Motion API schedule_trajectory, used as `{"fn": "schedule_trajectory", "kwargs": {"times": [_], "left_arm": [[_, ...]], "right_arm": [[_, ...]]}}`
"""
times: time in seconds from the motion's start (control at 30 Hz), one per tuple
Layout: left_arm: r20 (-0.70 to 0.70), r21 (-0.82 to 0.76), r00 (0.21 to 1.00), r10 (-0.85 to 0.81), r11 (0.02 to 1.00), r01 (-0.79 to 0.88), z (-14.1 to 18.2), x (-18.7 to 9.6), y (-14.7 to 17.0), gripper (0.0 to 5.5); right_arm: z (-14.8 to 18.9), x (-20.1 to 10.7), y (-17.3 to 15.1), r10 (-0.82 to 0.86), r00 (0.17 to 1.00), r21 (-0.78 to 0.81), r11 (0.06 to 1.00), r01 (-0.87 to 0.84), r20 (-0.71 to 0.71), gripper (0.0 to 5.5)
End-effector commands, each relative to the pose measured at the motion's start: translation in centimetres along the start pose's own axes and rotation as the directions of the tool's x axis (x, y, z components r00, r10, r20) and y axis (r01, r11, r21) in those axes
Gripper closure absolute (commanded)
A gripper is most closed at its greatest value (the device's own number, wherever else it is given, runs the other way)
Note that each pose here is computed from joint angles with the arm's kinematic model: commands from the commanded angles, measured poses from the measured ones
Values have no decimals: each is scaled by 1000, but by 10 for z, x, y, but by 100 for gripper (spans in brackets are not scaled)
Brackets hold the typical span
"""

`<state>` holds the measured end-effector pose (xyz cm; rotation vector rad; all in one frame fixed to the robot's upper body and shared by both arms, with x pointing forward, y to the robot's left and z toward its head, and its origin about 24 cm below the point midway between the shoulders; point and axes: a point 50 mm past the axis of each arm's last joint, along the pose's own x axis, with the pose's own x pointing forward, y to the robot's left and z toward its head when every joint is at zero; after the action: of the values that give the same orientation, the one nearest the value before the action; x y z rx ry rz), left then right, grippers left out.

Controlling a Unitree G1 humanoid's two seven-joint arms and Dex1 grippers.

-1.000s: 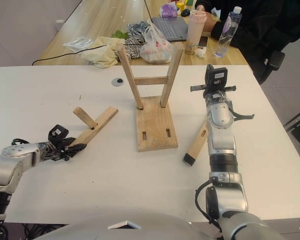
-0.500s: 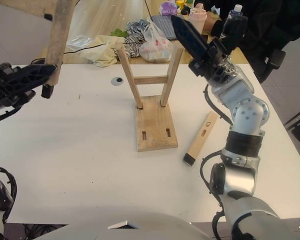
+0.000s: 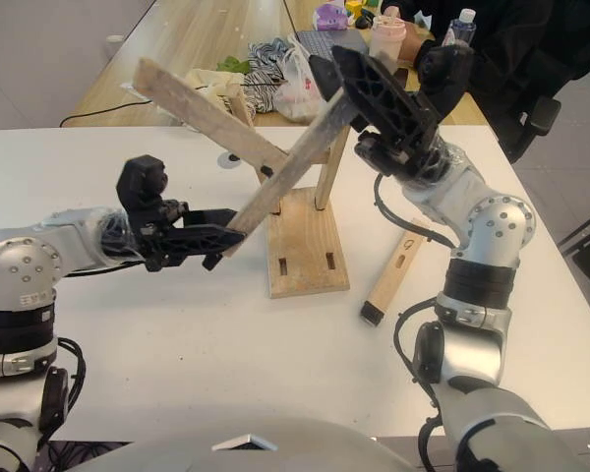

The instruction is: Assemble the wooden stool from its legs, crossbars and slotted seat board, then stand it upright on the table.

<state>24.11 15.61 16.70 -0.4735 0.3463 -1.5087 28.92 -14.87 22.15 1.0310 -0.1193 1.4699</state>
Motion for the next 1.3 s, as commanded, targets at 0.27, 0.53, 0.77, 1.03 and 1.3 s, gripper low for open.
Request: {"fn": "schedule_trajectory", "kwargs": {"times": [0.27, 0.53, 0.77, 1.03, 1.3], "left_arm": [[19, 78, 994, 107, 991, -108, -11, 8, 18, 349], [89, 63, 975, 205, 976, -211, -15, 7, 28, 254], [134, 4, 943, 306, 951, -309, -26, -12, 35, 244], [109, -17, 940, 323, 946, -323, -35, -13, 35, 244], [105, -27, 940, 326, 945, -325, -39, -7, 38, 244]], "right_arm": [[5, 2, 2, -33, 998, -67, 997, 29, -62, 323], [44, -16, -7, -125, 992, -204, 972, 115, -35, 336], [57, -58, -23, -251, 963, -300, 930, 212, -96, 343], [49, -78, -43, -353, 924, -421, 867, 265, -145, 344], [38, -87, -52, -393, 896, -425, 861, 280, -207, 344]]}}
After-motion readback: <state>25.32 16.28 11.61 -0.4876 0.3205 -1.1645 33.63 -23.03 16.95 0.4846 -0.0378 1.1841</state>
